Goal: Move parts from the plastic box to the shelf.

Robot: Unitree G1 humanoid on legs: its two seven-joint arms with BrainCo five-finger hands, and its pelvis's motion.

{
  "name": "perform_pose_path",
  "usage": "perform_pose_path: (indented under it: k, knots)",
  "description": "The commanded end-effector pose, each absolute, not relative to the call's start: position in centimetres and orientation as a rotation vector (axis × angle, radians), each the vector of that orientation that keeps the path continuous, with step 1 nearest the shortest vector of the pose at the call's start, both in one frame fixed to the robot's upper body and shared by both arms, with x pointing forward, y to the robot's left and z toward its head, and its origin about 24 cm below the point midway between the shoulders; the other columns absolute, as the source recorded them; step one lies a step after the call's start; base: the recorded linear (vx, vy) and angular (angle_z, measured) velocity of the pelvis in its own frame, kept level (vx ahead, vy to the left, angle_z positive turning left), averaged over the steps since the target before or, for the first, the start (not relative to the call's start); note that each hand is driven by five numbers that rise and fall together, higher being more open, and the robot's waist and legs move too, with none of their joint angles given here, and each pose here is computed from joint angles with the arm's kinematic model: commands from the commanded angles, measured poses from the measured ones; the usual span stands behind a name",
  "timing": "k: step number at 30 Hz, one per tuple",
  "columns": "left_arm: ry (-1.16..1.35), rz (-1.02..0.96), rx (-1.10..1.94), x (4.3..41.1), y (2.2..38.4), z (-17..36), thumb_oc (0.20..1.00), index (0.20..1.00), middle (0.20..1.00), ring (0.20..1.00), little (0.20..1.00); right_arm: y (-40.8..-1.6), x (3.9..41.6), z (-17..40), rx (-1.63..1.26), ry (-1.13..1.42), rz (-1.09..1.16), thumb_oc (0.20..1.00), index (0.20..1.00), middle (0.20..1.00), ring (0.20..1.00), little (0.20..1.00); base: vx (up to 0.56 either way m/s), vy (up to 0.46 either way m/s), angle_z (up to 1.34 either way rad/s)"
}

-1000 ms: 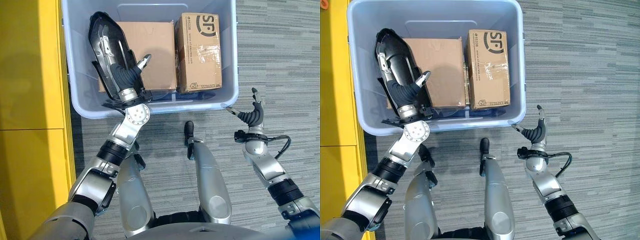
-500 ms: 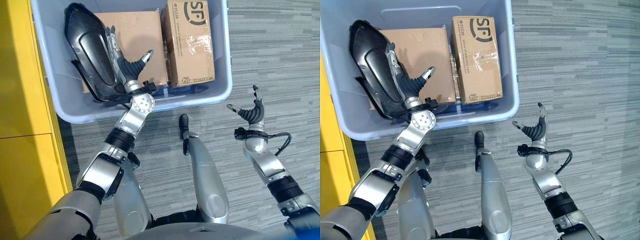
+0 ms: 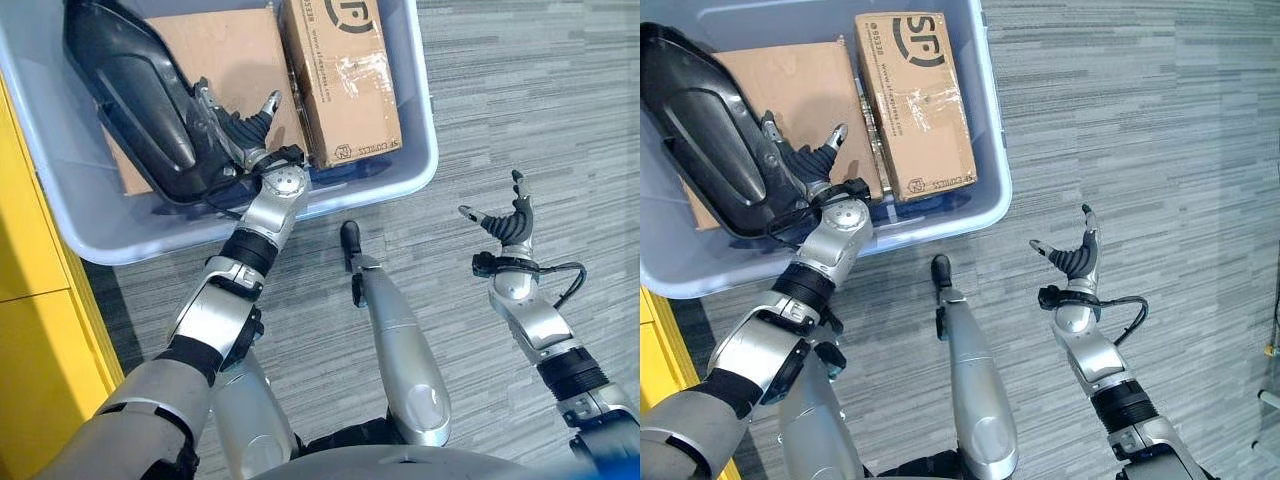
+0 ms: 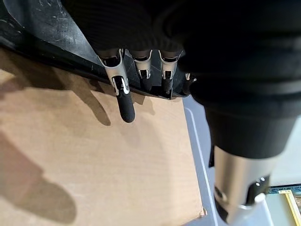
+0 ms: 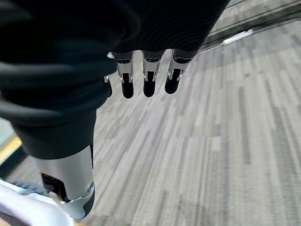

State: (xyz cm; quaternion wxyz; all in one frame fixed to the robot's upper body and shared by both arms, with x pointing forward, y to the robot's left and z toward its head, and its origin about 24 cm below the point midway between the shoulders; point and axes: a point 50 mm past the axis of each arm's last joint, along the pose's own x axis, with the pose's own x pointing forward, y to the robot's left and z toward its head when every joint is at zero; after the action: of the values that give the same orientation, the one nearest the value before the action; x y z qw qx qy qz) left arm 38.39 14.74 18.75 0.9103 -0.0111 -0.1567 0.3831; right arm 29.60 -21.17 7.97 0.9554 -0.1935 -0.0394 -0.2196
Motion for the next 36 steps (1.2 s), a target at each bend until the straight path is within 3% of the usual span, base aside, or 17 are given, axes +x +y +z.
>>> perform_pose_path:
  k: [1,5,12,17,28,36]
  knots:
    - [-0.352,0.768,0.003,38.7,15.1,18.8,1.000,1.000,1.000,1.000,1.000,-21.7,30.0,9.3,-0.365,-0.142,-0.495,1.000,1.000,1.000,1.000,1.000,0.00,0.000,0.00]
    - [-0.384,0.617,0.039,39.1,14.0,19.3,1.000,1.000,1.000,1.000,1.000,-21.5,29.9,9.0,-0.357,-0.133,-0.487,1.000,1.000,1.000,1.000,1.000,0.00,0.000,0.00]
    - [-0.484,0.278,0.102,38.4,8.8,20.0,1.000,1.000,1.000,1.000,1.000,-21.7,29.2,8.3,-0.351,-0.117,-0.480,1.000,1.000,1.000,1.000,1.000,0.00,0.003,-0.01]
    - [-0.595,0.012,0.183,35.7,3.9,19.2,1.000,1.000,1.000,1.000,1.000,-22.1,28.7,8.1,-0.371,-0.124,-0.475,1.000,1.000,1.000,1.000,1.000,0.00,0.035,-0.01]
    - [-0.714,0.194,0.188,35.3,5.9,20.6,1.000,1.000,1.000,1.000,1.000,-21.9,28.9,8.6,-0.435,-0.181,-0.463,1.000,1.000,1.000,1.000,1.000,0.00,0.000,0.00]
    - [-1.112,0.367,0.254,33.3,8.7,26.2,1.000,1.000,1.000,1.000,1.000,-22.5,28.2,8.1,-0.474,-0.187,-0.482,1.000,1.000,1.000,1.000,1.000,0.01,0.011,0.04]
